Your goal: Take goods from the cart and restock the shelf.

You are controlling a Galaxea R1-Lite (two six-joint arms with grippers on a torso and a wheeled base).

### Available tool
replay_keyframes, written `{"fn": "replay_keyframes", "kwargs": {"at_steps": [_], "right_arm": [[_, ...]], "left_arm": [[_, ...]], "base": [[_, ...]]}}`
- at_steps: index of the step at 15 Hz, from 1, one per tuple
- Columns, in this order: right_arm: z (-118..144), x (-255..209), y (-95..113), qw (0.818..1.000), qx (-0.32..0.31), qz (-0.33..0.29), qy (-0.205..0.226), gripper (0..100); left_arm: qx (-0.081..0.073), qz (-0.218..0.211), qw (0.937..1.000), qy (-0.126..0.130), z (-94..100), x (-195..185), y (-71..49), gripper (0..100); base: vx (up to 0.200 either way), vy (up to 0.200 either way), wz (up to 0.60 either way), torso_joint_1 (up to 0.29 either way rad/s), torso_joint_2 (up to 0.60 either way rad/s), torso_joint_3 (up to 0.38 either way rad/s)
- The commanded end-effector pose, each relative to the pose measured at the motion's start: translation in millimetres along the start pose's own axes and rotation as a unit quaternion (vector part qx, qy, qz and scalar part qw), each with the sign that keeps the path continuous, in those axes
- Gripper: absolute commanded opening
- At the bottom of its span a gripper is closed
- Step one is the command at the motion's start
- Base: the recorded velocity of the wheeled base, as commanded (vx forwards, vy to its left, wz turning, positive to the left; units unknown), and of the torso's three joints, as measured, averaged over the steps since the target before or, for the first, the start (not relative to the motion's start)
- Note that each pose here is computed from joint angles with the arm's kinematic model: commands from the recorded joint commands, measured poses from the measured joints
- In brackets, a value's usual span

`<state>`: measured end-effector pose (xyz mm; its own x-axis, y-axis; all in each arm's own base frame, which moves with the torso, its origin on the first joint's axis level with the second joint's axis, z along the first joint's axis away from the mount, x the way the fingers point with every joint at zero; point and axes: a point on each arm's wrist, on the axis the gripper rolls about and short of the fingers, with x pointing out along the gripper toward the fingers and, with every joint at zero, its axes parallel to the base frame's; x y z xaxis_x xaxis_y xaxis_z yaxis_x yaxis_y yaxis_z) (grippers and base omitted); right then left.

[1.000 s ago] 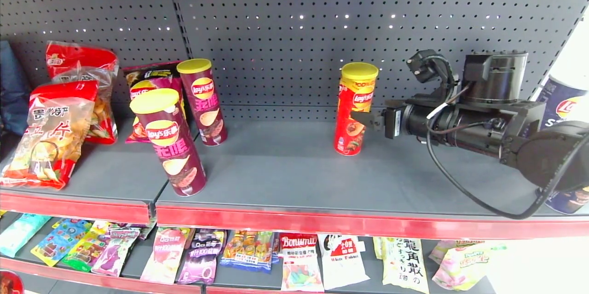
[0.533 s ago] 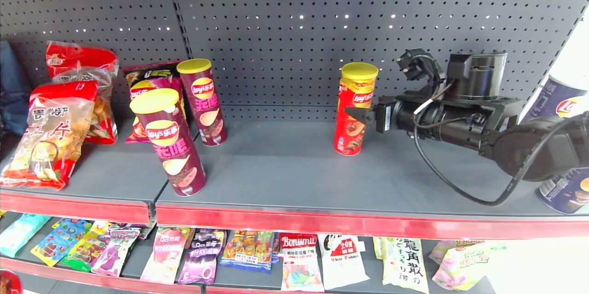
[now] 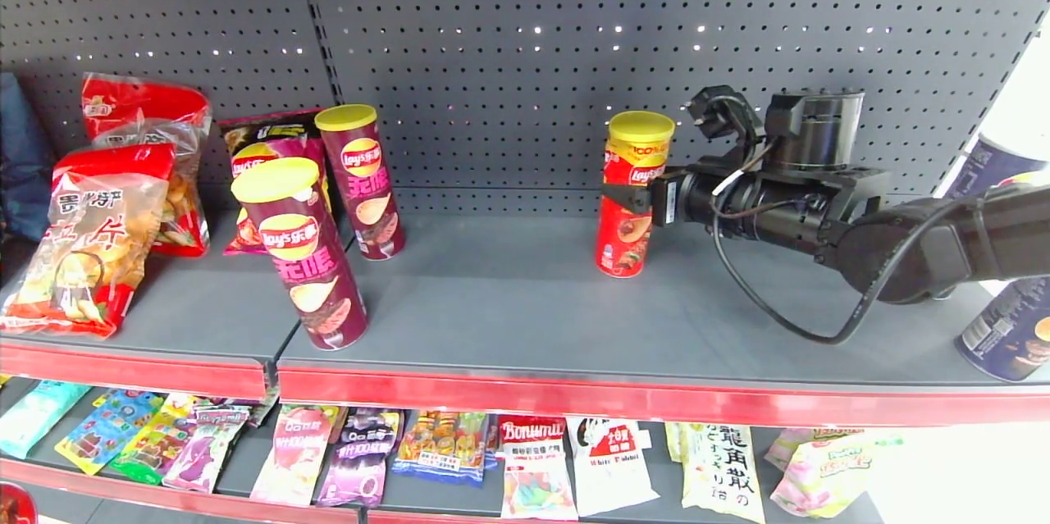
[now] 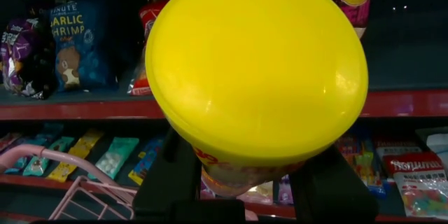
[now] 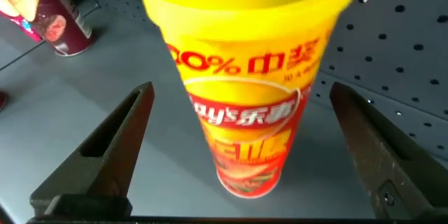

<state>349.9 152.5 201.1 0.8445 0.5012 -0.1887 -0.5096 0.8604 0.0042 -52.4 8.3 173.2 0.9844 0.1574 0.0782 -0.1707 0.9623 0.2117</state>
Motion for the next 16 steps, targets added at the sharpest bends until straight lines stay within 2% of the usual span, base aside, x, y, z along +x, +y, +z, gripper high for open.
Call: {"fn": "replay_keyframes", "kwargs": {"at_steps": [1, 8, 9, 14, 16], "right_arm": [[-3, 6, 0, 1.0, 0.0, 0.001, 0.002, 100], [-3, 29, -2, 1.0, -0.001, 0.001, -0.005, 100], [-4, 30, -3, 1.0, -0.002, 0.001, -0.004, 0], [-10, 27, 3, 1.0, -0.001, -0.019, 0.008, 0], [5, 15, 9, 0.999, -0.004, -0.031, -0.011, 0]], "left_arm": [[0.0, 0.0, 1.0, 0.0, 0.0, 0, 0.0, 0], [0.0, 0.0, 1.0, 0.002, -2.5, 0, -0.6, 0], [0.001, -0.001, 1.0, 0.003, -3.3, 0, -0.8, 0], [0.003, -0.003, 0.9999, 0.011, -8.7, 2, -2.5, 0], [0.003, -0.003, 0.9999, 0.012, -10.4, 2, -2.9, 0]], "base": [[0.0, 0.0, 0.0, 0.0, 0.0, 0.0], [0.0, 0.0, 0.0, 0.0, 0.0, 0.0], [0.0, 0.0, 0.0, 0.0, 0.0, 0.0], [0.0, 0.0, 0.0, 0.0, 0.0, 0.0], [0.0, 0.0, 0.0, 0.0, 0.0, 0.0]]}}
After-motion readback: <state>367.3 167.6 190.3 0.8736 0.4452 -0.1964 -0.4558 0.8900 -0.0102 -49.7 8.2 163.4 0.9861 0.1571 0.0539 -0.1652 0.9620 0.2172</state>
